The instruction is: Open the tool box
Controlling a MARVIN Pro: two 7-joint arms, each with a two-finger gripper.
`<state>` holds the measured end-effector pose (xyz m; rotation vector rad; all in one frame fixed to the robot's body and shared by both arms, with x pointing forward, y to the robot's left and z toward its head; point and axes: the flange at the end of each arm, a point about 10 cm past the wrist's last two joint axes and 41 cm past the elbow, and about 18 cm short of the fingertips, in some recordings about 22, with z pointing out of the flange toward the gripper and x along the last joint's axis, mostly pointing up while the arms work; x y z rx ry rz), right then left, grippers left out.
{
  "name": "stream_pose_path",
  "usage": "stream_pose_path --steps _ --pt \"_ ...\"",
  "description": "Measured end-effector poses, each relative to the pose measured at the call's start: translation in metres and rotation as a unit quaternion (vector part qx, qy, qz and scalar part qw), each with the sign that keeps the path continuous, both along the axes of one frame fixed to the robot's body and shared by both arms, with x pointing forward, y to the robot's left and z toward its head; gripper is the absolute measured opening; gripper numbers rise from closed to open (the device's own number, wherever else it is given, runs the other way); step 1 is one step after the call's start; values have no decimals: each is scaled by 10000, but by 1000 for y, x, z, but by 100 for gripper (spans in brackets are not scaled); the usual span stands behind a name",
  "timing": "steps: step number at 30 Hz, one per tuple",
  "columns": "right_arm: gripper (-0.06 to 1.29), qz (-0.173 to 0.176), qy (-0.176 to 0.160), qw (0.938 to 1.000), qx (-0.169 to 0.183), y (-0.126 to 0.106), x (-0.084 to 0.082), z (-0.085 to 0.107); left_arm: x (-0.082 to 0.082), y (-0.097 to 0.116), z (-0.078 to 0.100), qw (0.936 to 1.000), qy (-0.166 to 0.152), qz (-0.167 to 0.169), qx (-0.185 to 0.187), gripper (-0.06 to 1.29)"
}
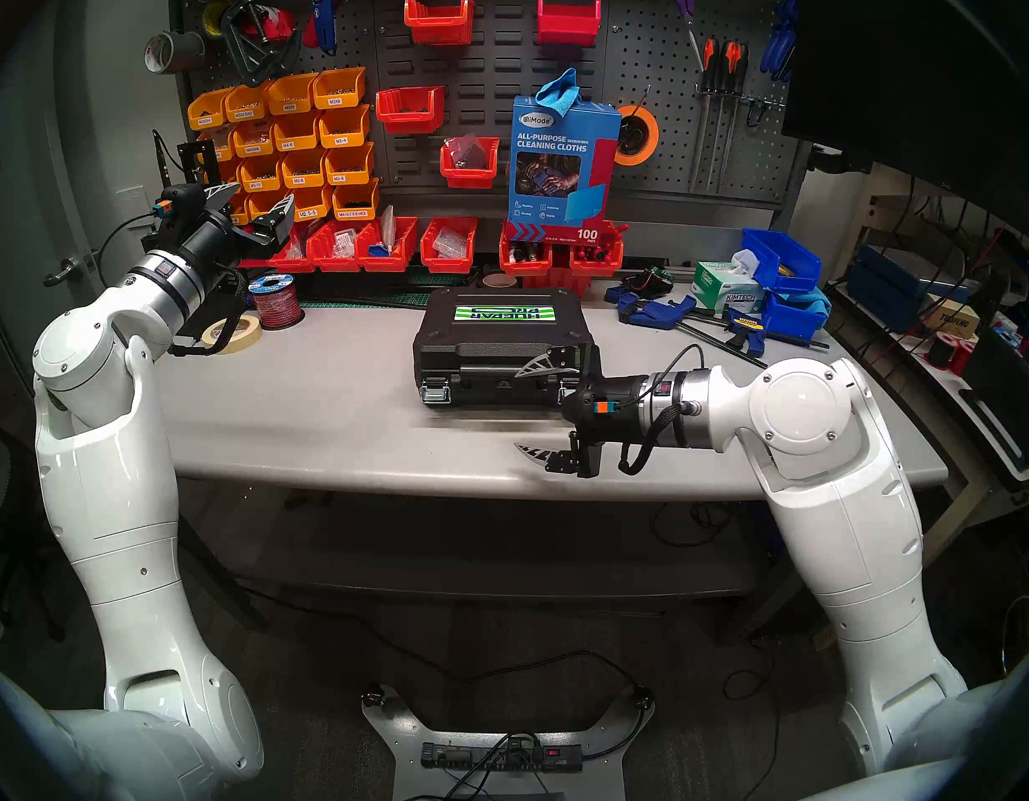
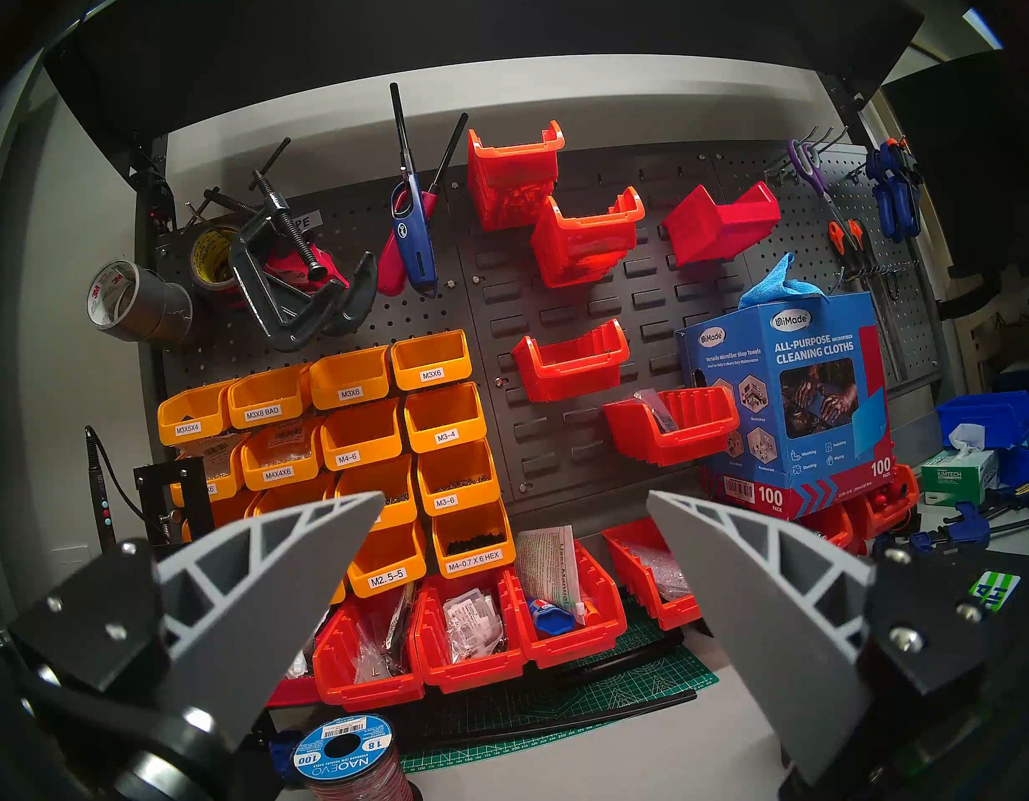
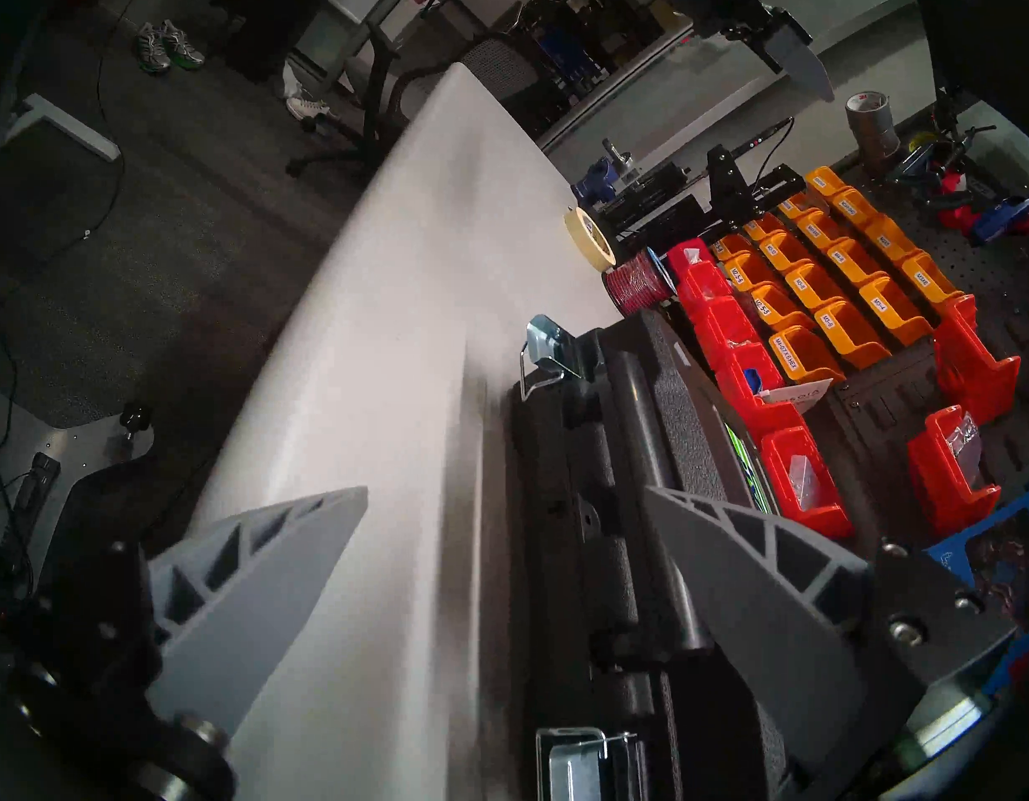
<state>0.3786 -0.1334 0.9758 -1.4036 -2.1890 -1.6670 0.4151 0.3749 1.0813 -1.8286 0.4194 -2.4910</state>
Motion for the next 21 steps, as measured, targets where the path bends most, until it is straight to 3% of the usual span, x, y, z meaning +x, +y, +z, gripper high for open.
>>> stream_pose_path --steps 12,21 --pt "125 -340 -110 9994 -7 16 34 -5 0 0 0 10000 0 2 0 123" --pt "123 -445 -270 9986 -26 16 49 5 0 0 0 10000 1 2 0 123"
